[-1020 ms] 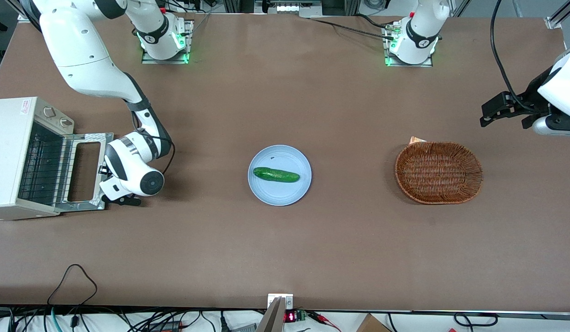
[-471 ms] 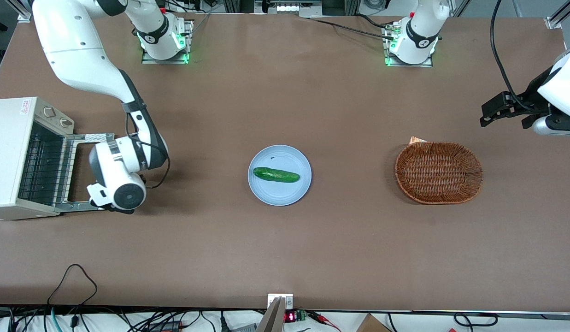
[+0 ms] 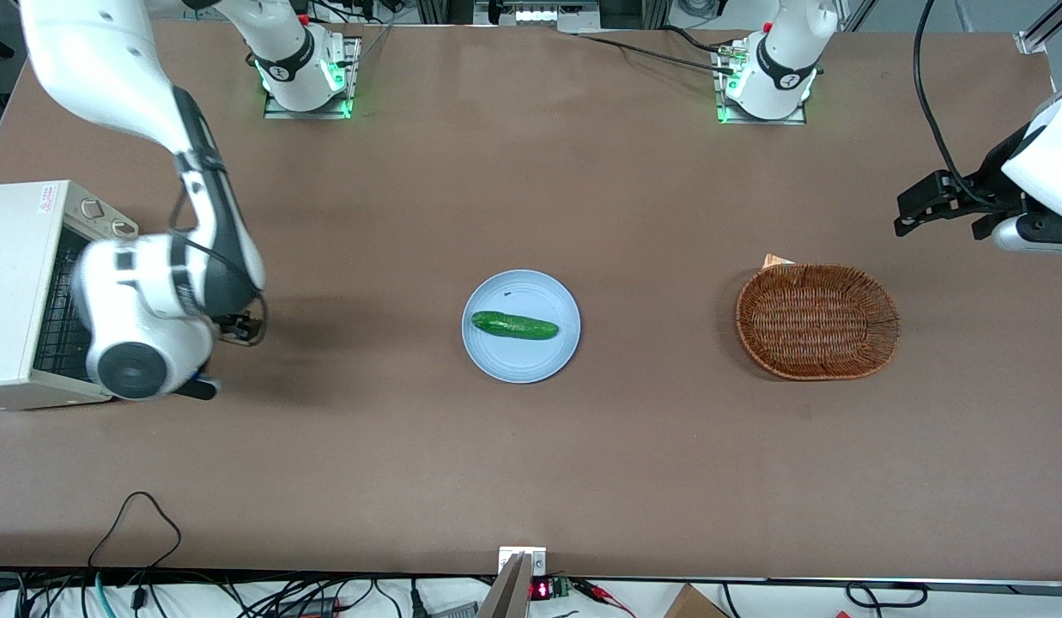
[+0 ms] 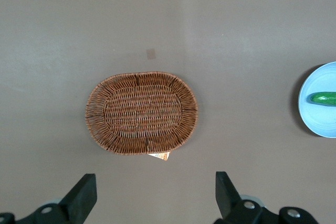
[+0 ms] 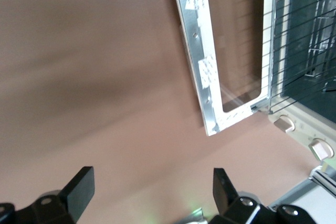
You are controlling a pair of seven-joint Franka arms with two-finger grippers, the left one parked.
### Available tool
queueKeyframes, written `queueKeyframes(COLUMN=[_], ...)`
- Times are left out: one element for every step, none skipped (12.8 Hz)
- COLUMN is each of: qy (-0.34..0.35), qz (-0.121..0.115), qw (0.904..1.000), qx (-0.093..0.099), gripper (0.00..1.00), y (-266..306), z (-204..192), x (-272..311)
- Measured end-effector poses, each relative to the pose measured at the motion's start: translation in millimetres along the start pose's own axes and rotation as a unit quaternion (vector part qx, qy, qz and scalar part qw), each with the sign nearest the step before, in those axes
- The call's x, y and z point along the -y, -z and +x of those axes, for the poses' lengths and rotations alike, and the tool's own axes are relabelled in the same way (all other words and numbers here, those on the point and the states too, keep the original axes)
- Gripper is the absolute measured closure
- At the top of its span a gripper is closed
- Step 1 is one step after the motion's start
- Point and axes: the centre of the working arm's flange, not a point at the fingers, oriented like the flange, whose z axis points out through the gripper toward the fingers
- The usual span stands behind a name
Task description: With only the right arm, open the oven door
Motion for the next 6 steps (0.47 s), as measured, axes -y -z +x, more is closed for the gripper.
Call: queueKeyframes(qy=[0.007,0.018,0.028,0.037,0.048,0.065], qz=[0.024,0.047,0.070,0.091,0.108,0.118], qw=[0.9997,0.9987,0.9971,0.9952,0.9930,0.9908], qx=[0.005,0.008,0.007,0.004,-0.002,-0.009], gripper=[0.00,0.00,0.00,0.00,0.00,0.00], y=[15,27,38,49,62,74], z=[-7,-12,-16,-22,-30,-40], x=[-20,-41,-62,-85,-105,-123])
